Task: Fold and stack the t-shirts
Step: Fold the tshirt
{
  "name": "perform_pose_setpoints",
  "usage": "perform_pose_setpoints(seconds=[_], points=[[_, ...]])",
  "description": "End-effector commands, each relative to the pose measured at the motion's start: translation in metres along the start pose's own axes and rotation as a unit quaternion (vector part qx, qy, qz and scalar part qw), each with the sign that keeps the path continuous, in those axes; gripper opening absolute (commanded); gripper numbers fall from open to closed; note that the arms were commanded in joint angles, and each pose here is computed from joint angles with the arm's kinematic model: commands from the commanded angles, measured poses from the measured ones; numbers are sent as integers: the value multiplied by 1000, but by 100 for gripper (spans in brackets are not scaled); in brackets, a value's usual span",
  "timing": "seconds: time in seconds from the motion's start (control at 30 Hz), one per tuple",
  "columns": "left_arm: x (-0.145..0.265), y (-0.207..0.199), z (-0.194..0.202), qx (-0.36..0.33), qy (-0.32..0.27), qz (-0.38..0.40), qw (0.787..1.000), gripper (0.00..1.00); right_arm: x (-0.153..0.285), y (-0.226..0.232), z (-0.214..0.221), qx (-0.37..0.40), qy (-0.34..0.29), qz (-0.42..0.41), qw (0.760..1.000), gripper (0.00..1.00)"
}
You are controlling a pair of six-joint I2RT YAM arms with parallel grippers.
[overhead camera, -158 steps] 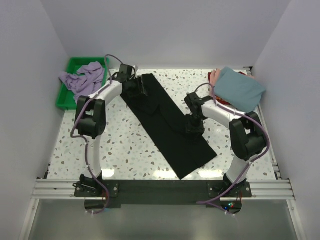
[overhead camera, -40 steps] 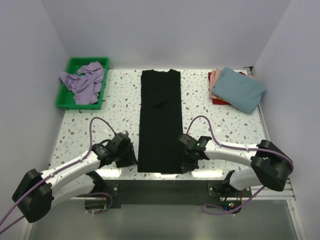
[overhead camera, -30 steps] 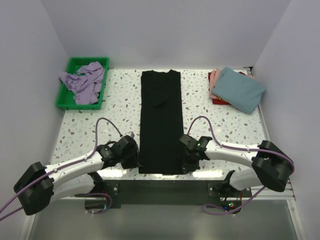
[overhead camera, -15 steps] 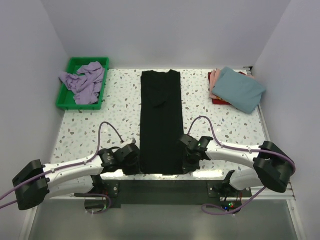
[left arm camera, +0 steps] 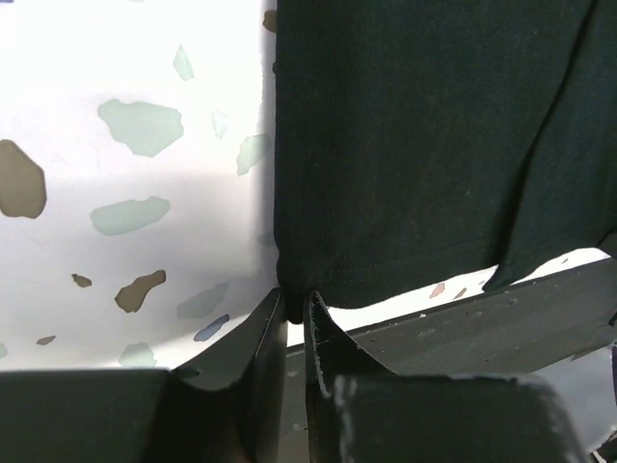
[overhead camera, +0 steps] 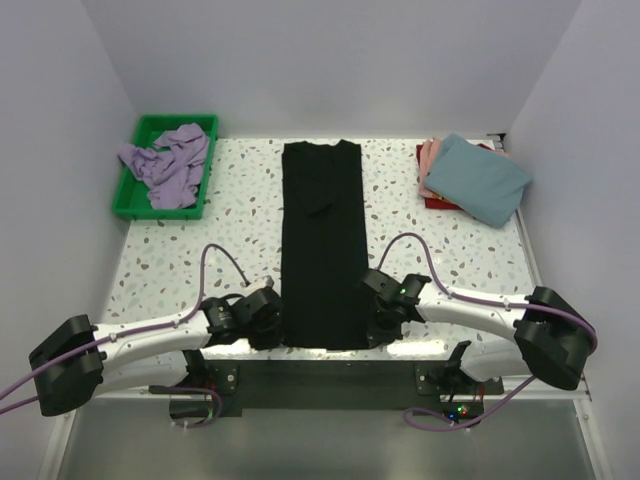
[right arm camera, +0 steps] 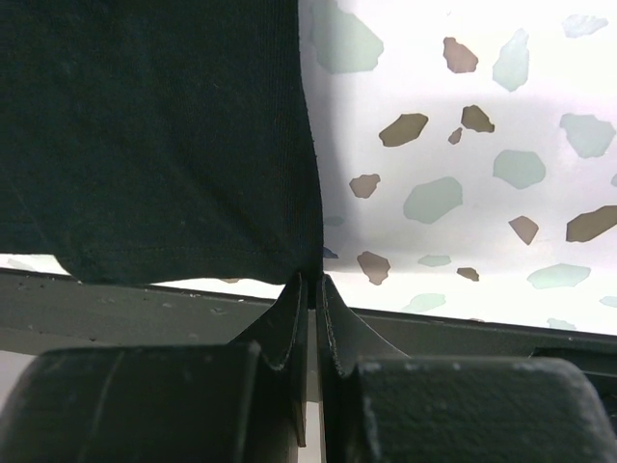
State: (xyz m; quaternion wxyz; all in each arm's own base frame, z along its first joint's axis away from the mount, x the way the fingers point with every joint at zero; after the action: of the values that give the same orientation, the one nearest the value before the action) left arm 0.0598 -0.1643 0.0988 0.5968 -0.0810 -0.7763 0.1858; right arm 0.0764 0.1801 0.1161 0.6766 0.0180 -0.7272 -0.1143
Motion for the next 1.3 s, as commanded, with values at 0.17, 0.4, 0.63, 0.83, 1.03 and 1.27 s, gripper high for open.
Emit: perform_pose_setpoints(seconds=[0.17,0.4,0.63,0.83,1.03,1.27], points=[[-12,17,4,-11,-9,-42,999,1,5,-3,0,1,-11,10,1000,0],[5,-2,-9,-19,-32,-37,999,0,27,7,-6,10,-30,-2,1000,0],[30,-32,-31,-18,-81,-28,996,0,65,19,-19,18,-81,-4,997,0],[45,-55,-60,-21,-122,-29,992,0,90,34,-43,43,-137,14,990,0],[39,-63,-92,-17,-138,-1,990,0,89,42,-76,47,-143,7,989,0],[30,-79,-134,-34,-160,-10,987,0,86,46,-122,45,-150,10,988,0]])
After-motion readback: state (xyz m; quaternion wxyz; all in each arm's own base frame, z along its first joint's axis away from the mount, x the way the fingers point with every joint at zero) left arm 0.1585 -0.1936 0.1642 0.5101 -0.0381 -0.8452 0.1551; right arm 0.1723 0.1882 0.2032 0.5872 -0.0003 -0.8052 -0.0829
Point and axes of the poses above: each gripper's point midway between its finger pads, its own x axis back along the fingers, its own y axis along the line the jaws close on, z = x × y, the point moved 10 cm from there along x, back along the fingers, and after that the axes turned 2 degrees about -x, right-handed, at the moved point
